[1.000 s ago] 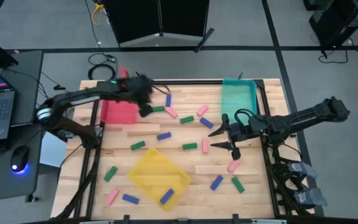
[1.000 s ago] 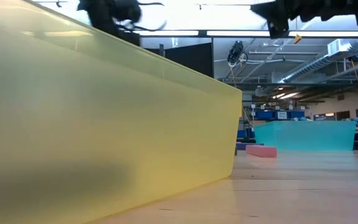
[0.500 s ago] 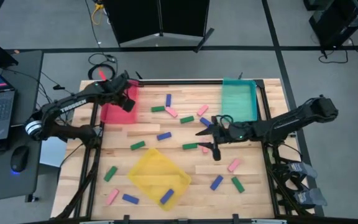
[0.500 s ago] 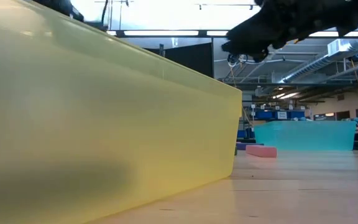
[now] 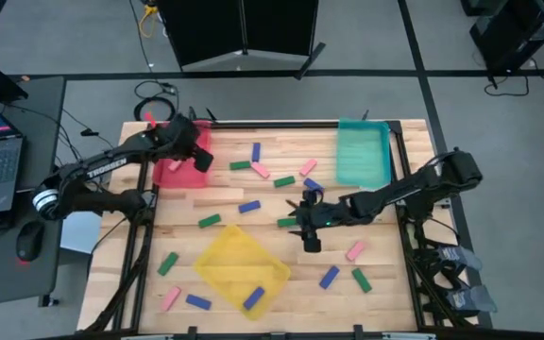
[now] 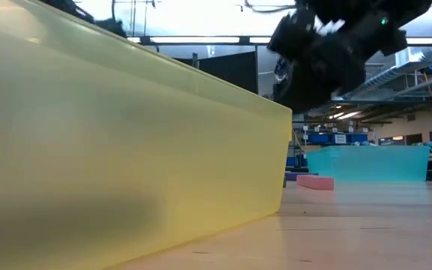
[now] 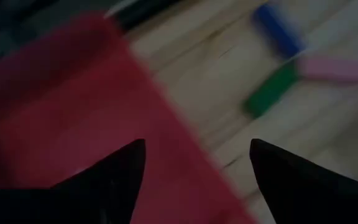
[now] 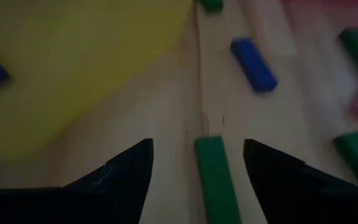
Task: Sort blocks
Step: Put the green block into the blue bin, then put the blue block into the yellow bin
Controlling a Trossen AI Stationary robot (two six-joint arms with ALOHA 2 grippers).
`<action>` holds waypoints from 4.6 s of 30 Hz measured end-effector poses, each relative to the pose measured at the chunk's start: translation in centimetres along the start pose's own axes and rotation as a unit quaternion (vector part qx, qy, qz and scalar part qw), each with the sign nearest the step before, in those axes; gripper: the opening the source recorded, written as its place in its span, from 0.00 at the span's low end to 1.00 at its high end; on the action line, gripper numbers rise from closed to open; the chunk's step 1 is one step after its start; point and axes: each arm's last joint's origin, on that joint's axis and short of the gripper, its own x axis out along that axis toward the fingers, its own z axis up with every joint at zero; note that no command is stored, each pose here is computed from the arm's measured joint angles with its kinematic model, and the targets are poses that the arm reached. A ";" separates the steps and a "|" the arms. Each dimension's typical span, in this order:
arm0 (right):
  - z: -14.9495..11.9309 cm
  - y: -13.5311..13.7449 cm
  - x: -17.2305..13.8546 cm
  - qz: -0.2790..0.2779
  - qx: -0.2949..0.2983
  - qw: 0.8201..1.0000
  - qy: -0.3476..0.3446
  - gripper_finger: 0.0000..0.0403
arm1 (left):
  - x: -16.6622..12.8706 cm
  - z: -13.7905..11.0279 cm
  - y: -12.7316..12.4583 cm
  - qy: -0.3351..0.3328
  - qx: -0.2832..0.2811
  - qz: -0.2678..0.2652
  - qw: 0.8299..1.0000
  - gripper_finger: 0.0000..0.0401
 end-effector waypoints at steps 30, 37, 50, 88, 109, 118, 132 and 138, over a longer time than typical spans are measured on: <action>-2.9 -2.3 5.9 -0.010 0.005 0.991 0.133 0.28 | -9.8 -6.5 -10.2 -0.107 0.250 -0.304 0.913 0.57; -0.5 -3.4 2.9 -0.077 -0.022 0.993 0.087 0.29 | -10.1 -9.0 -12.5 -0.060 0.248 -0.318 0.913 0.56; 0.9 -8.9 -10.9 -0.305 0.047 0.948 0.077 0.29 | -10.2 -15.0 -16.4 0.059 0.255 -0.329 0.908 0.45; -1.6 -16.6 -15.9 -0.441 0.285 0.849 0.056 0.88 | -14.4 -19.6 -22.0 0.198 0.273 -0.274 0.901 0.44; 0.1 -15.1 -15.2 -0.410 0.246 0.878 0.005 0.76 | -13.7 -27.6 -24.0 0.321 0.300 -0.112 0.891 0.26; 0.2 -14.2 -15.0 -0.393 0.232 0.890 0.009 0.75 | -12.4 -27.5 -23.1 0.302 0.326 -0.074 0.893 0.23; 0.4 -13.8 -14.8 -0.384 0.226 0.895 0.005 0.73 | -9.7 -26.0 -23.4 0.258 0.338 -0.072 0.902 0.23; 0.4 -13.7 -14.8 -0.383 0.225 0.896 0.005 0.72 | -8.7 -24.8 -24.4 0.236 0.349 -0.101 0.901 0.23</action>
